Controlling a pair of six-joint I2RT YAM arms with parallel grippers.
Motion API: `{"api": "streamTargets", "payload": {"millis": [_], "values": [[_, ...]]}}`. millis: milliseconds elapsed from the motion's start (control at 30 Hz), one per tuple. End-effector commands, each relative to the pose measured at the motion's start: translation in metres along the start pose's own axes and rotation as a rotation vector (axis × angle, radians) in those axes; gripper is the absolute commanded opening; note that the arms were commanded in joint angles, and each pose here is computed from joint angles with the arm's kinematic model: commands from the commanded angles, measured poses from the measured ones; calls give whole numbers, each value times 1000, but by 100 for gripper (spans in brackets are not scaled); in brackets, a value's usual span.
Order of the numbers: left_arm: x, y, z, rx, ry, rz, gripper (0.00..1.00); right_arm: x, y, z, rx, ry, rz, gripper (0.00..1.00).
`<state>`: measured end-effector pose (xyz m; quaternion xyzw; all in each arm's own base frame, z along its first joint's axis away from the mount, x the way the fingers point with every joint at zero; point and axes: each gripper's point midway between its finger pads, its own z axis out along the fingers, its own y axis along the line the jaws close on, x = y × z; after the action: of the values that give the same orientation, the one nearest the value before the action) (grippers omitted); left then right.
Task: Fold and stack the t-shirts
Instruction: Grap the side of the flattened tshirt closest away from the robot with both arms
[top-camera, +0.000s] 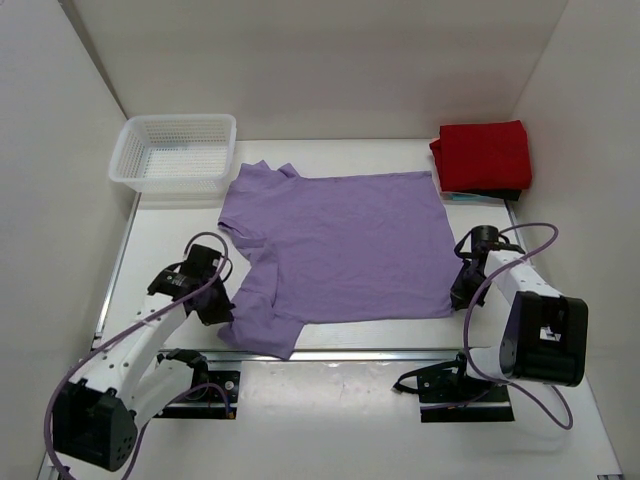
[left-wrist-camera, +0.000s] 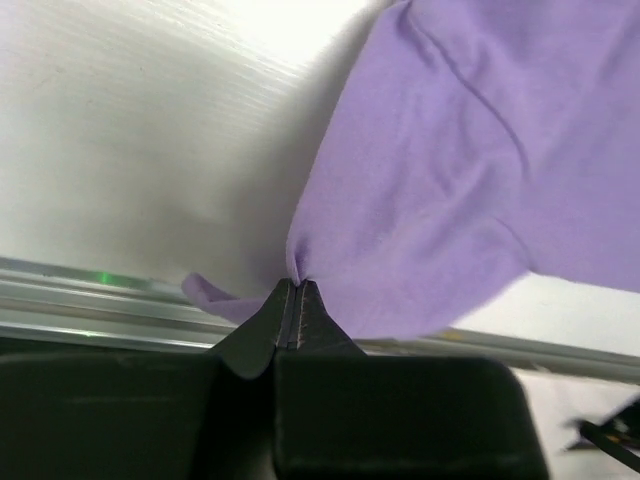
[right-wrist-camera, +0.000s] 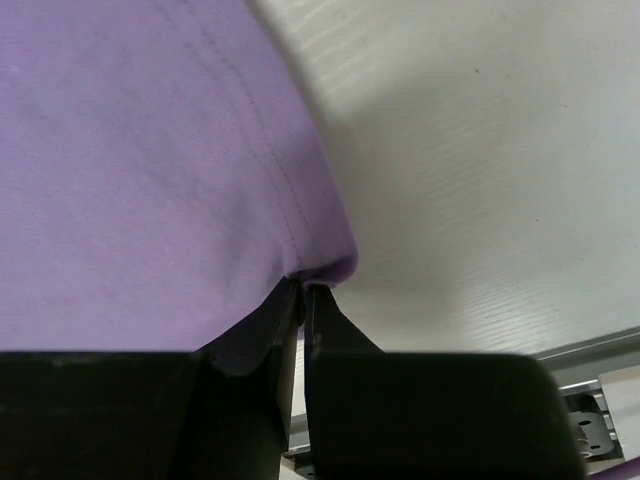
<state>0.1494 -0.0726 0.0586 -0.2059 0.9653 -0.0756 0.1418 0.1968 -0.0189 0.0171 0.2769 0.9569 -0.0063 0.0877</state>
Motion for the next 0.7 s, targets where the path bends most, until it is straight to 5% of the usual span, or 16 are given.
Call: {"api": "streamTargets", "payload": {"millis": [0, 300, 667], "values": [[5, -4, -24, 39, 19, -41, 0, -13, 13, -14, -41, -34, -11, 0], [6, -8, -85, 106, -30, -87, 0, 11, 9, -38, -61, 74, -3, 0], [-22, -54, -126, 313, -146, -21, 0, -2, 10, -45, -55, 41, 2, 0]]}}
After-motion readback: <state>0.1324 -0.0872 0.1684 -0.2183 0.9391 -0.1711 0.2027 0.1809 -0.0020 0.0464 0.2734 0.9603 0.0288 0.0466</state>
